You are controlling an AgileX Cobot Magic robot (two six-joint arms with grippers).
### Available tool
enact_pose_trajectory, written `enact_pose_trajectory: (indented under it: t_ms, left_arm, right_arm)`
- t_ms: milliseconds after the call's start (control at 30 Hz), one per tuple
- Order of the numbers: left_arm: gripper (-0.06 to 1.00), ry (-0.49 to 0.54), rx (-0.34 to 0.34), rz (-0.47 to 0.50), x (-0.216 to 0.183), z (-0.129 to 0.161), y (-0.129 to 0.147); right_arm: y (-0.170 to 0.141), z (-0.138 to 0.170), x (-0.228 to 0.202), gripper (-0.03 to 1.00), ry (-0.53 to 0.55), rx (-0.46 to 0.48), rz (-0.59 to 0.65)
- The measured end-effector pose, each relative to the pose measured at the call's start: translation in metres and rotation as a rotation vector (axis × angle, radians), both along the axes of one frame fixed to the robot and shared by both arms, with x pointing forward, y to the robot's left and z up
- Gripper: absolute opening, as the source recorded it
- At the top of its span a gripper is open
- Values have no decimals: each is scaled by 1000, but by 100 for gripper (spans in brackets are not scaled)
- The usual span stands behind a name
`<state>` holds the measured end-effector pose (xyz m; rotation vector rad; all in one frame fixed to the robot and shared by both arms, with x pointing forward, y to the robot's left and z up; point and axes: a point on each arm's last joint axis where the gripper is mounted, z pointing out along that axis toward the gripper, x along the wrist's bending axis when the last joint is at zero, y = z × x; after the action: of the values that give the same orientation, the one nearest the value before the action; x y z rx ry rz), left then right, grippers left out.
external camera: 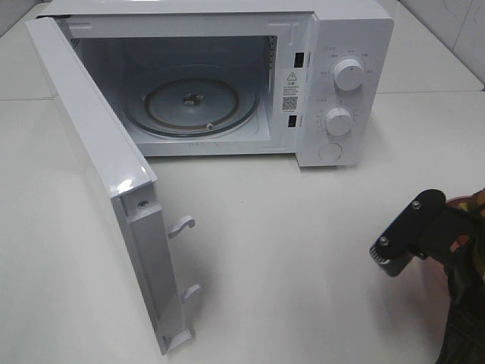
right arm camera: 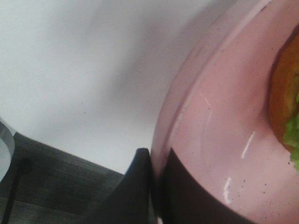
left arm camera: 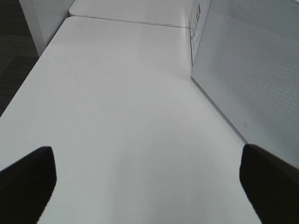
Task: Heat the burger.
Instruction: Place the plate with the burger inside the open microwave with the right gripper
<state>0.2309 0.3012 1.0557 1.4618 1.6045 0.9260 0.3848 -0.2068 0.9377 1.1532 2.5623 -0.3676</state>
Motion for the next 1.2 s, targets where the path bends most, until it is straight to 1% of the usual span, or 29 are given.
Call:
enact_pose_trajectory:
  t_ms: [33, 100, 133, 167, 233, 267, 300, 333, 367, 400, 433, 467, 500, 533, 567, 600, 633, 700, 733, 767, 900, 933, 967, 1033, 1067, 1100, 1133, 1167, 1200]
  left_arm:
    - [99, 0, 0, 0, 0, 0, 0]
    - [99, 0, 0, 0, 0, 0, 0]
    - [99, 0, 0, 0, 0, 0, 0]
    - [99, 0, 0, 0, 0, 0, 0]
    - [99, 0, 0, 0, 0, 0, 0]
    - [99, 0, 0, 0, 0, 0, 0]
    - [99, 0, 0, 0, 0, 0, 0]
    - [99, 0, 0, 0, 0, 0, 0]
    - [99, 0, 0, 0, 0, 0, 0]
    - [99, 0, 0, 0, 0, 0, 0]
    - [99, 0, 0, 0, 0, 0, 0]
    - [99, 0, 0, 0, 0, 0, 0]
    - [99, 0, 0, 0, 0, 0, 0]
    - [99, 0, 0, 0, 0, 0, 0]
    - [99, 0, 0, 0, 0, 0, 0]
    - [99, 0, 0, 0, 0, 0, 0]
    - [99, 0, 0, 0, 0, 0, 0]
    - [99, 0, 0, 0, 0, 0, 0]
    - [99, 0, 0, 0, 0, 0, 0]
    - [99, 0, 0, 0, 0, 0, 0]
    - [99, 0, 0, 0, 0, 0, 0]
    - [99, 0, 0, 0, 0, 0, 0]
    - [99, 0, 0, 0, 0, 0, 0]
    - [99, 0, 0, 0, 0, 0, 0]
    - [99, 0, 0, 0, 0, 0, 0]
    - [99, 0, 0, 0, 0, 0, 0]
    - [99, 0, 0, 0, 0, 0, 0]
    - [99, 0, 0, 0, 0, 0, 0]
    - [99, 0, 0, 0, 0, 0, 0]
  right_arm:
    - [0, 0, 0, 4, 0, 0, 0]
    - [7, 2, -7, 4, 1, -8, 57]
    - [7, 2, -7, 4, 1, -8, 57]
    - [11, 2, -11, 4, 4, -24, 93]
    - [14, 2, -14, 4, 6, -29, 112]
    - [18, 3, -19, 4, 7, -44, 157]
    - [18, 3, -19, 4, 7, -44, 157]
    - [23, 3, -23, 4, 4, -55, 204]
    - [23, 3, -23, 4, 4, -55, 204]
    - [25, 4, -25, 4, 1, -60, 232]
    - [30, 4, -29, 4, 4, -74, 307]
    - [30, 4, -29, 4, 4, -74, 307]
    - [32, 4, -32, 4, 8, -79, 343]
    - [36, 4, -36, 4, 18, -90, 420]
    - [36, 4, -36, 4, 18, -90, 420]
    - [38, 4, -38, 4, 33, -100, 484]
    - [38, 4, -38, 4, 33, -100, 484]
    - [40, 4, -41, 4, 59, -120, 574]
    - [40, 4, -41, 4, 59, -120, 574]
    - [41, 4, -41, 4, 70, -125, 609]
    - [42, 4, -41, 4, 75, -131, 651]
    - [44, 5, -39, 4, 67, -131, 686]
    - [44, 5, -39, 4, 67, -131, 686]
    - [50, 8, -35, 4, 47, -123, 768]
    - [50, 8, -35, 4, 47, -123, 768]
    - [55, 9, -32, 4, 31, -110, 849]
    - [55, 9, -32, 4, 31, -110, 849]
    - [62, 11, -30, 4, 12, -85, 915]
    - [65, 12, -29, 4, 2, -74, 945]
